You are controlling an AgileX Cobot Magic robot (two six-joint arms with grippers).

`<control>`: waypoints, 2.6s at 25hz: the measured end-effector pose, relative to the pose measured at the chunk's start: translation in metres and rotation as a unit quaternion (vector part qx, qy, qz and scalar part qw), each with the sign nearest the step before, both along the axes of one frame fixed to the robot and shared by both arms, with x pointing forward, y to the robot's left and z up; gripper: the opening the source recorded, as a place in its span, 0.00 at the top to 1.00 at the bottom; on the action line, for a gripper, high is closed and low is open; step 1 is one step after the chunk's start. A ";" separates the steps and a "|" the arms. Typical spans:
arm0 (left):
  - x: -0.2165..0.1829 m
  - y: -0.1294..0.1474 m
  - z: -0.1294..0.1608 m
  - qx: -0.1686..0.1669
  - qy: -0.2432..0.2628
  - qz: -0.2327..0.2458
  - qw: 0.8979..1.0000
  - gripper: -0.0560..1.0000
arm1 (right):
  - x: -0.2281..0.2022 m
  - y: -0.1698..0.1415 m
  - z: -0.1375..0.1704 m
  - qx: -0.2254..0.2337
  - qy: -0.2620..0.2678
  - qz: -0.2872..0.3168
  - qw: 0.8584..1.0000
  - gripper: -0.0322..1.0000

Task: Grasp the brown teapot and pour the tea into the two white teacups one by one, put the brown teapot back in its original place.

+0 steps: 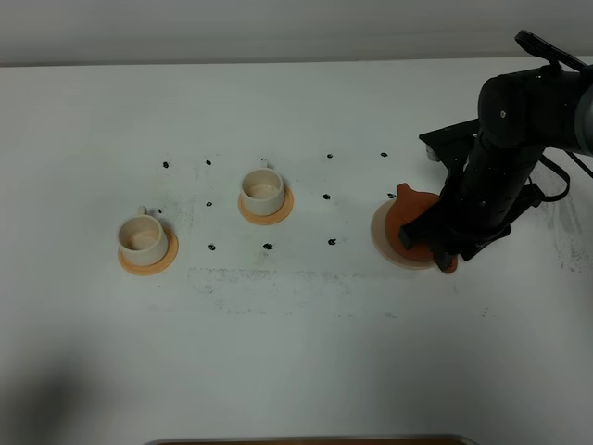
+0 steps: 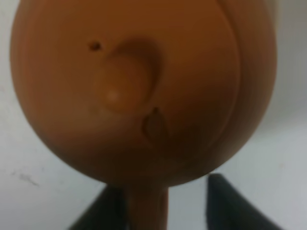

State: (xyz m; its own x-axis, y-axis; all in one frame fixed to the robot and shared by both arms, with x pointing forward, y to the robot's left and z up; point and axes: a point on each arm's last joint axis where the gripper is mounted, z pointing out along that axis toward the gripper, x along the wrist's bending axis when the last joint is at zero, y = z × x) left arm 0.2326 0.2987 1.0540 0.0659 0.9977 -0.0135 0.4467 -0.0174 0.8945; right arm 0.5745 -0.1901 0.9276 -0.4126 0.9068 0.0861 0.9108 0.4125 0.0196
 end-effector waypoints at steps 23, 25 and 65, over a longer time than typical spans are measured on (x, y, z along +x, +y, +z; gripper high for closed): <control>0.000 0.000 0.000 0.000 0.000 0.000 1.000 0.56 | -0.005 0.000 0.031 0.003 -0.044 0.033 0.998 0.86; 0.000 0.000 0.000 0.000 0.000 0.000 1.000 0.56 | -0.005 0.001 0.035 0.004 -0.058 0.034 0.998 0.86; 0.000 0.000 0.000 0.000 0.000 0.000 1.000 0.56 | -0.020 0.060 0.051 0.054 -0.320 0.171 0.930 0.86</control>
State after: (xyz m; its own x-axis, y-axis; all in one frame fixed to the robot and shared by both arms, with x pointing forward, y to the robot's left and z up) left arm 0.2326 0.2987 1.0540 0.0664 0.9977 -0.0126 0.4467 -0.0184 0.8945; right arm 0.5540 -0.1299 0.9784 -0.6742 0.7129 -0.1926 0.5141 0.6404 0.5707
